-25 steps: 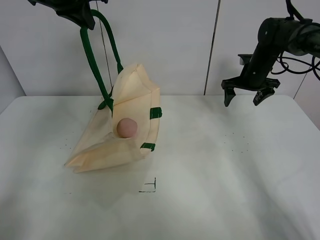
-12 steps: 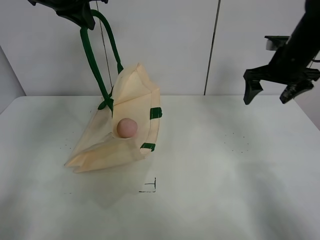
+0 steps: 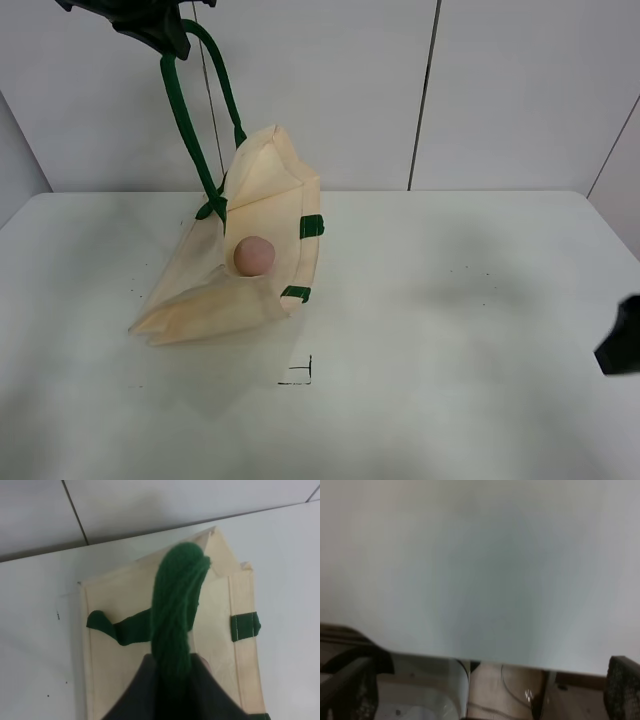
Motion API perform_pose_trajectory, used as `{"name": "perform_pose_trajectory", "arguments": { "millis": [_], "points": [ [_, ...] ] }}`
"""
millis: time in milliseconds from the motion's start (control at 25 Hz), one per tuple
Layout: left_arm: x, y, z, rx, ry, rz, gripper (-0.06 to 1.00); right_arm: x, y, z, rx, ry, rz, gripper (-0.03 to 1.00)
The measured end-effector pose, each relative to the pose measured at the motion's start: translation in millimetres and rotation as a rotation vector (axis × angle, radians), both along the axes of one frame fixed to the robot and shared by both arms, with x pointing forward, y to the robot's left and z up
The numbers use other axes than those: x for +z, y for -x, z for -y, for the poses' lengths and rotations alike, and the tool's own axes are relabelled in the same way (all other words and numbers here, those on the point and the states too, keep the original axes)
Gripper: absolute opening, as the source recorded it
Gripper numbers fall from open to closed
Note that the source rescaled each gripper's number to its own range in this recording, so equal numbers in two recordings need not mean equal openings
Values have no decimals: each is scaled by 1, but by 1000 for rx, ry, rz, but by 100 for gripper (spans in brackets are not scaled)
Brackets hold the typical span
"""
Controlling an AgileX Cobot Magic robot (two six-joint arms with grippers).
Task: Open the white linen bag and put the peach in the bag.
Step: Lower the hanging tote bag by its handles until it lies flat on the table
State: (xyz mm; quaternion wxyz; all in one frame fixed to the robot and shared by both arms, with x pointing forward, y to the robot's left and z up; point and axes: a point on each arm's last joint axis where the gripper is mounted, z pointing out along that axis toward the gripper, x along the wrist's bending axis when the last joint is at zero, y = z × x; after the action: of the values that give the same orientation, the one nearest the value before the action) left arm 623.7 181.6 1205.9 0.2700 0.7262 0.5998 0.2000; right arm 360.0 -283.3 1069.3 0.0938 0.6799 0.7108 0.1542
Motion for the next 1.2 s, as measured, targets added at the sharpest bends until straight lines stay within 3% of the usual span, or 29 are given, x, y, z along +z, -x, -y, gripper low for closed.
{"name": "perform_pose_trajectory", "arguments": {
  "millis": [280,560,960,1080,1200],
  "points": [
    [0,0,0,0,0,0,0,-18,77,8,-12,-14,446,100],
    [0,0,0,0,0,0,0,-16,118,13,-20,-16,723,100],
    [-2,-1,2,-7,13,-10,0,-17,125,14,-22,-15,765,100],
    [-15,-9,7,-18,28,-48,0,-17,125,14,-22,-15,765,100],
    [-47,-28,17,-32,45,-131,0,-17,125,14,-22,-15,765,100]
  ]
}}
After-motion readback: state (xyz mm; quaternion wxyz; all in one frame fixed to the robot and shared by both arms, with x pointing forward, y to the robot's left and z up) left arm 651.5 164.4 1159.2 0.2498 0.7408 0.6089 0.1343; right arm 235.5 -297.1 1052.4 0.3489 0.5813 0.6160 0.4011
